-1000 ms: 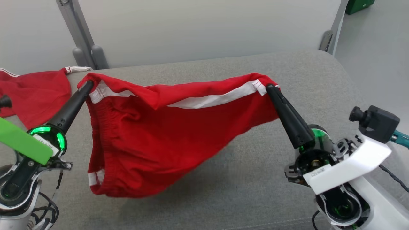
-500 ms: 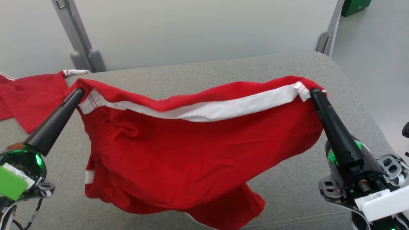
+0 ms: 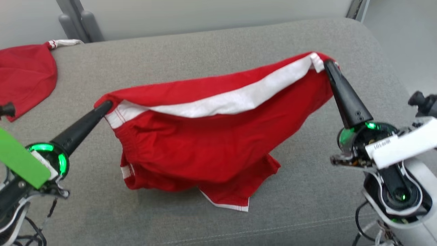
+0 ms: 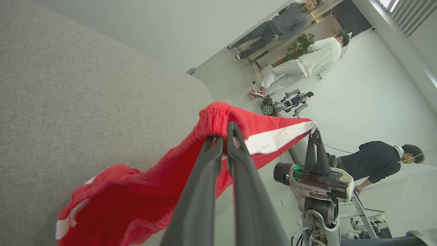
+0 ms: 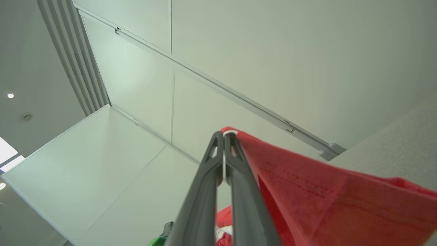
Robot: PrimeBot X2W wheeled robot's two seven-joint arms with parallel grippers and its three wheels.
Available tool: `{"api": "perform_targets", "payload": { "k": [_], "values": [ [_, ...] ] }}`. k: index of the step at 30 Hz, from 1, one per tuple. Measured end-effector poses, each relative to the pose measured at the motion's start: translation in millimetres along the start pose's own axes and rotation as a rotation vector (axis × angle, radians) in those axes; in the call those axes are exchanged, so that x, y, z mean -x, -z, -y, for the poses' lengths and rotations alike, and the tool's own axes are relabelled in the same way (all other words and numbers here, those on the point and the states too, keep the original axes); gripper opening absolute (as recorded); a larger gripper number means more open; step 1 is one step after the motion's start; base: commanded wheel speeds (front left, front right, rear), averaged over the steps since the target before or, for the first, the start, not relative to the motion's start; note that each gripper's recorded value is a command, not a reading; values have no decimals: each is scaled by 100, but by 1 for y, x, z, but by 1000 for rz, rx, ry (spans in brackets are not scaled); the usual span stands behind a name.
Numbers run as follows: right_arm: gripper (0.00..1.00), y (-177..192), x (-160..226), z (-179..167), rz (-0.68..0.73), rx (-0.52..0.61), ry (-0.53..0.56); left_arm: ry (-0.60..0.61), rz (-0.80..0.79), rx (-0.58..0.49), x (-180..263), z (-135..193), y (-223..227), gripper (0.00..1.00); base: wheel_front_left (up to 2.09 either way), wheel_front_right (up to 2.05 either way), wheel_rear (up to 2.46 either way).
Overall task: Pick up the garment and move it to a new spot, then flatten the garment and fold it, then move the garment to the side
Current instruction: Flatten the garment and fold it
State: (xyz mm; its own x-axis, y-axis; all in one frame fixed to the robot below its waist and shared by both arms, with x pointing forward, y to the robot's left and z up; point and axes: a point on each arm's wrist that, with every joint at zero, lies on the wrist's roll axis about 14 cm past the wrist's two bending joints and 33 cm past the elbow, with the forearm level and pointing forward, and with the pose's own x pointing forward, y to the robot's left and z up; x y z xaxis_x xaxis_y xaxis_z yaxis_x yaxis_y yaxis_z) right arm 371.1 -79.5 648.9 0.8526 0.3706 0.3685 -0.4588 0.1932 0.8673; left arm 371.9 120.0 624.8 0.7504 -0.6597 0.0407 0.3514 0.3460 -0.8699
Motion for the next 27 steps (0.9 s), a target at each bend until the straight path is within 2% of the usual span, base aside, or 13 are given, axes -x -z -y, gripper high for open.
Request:
{"api": "perform_targets", "payload": {
  "k": [2,3,4,5,7,10,15,17,20,22,24,27],
  "values": [
    [0,-4,-17,13,-5,-5,41,-6,-15,-4,-14,-5,-7,0,0,0,0],
    [0,-17,-36,33,21,14,108,-5,-15,-13,-28,-8,-17,0,0,0,0],
    [0,-17,-36,33,21,14,108,-5,-15,-13,-28,-8,-17,0,0,0,0],
    [0,-35,-55,49,59,44,154,-9,8,-33,-43,-12,-35,0,0,0,0],
    [0,-53,-75,57,108,58,156,-7,52,-58,-60,-13,-54,0,0,0,0],
    [0,-70,-108,50,152,83,104,34,157,-92,-87,-4,-88,0,0,0,0],
    [0,-80,-157,6,183,142,-78,188,317,-122,-120,37,-134,0,0,0,0],
    [0,-76,-167,-9,172,142,-146,270,356,-108,-129,56,-143,0,0,0,0],
    [0,-69,-170,-8,153,137,-167,317,361,-106,-136,64,-143,0,0,0,0],
    [0,-60,-170,9,128,113,-147,325,334,-96,-144,52,-133,0,0,0,0],
    [0,-41,-160,43,75,63,-82,289,283,-61,-151,23,-113,0,0,0,0],
    [0,-4,-114,118,-4,-26,140,117,123,46,-149,-51,-49,0,0,0,0]
  ]
}}
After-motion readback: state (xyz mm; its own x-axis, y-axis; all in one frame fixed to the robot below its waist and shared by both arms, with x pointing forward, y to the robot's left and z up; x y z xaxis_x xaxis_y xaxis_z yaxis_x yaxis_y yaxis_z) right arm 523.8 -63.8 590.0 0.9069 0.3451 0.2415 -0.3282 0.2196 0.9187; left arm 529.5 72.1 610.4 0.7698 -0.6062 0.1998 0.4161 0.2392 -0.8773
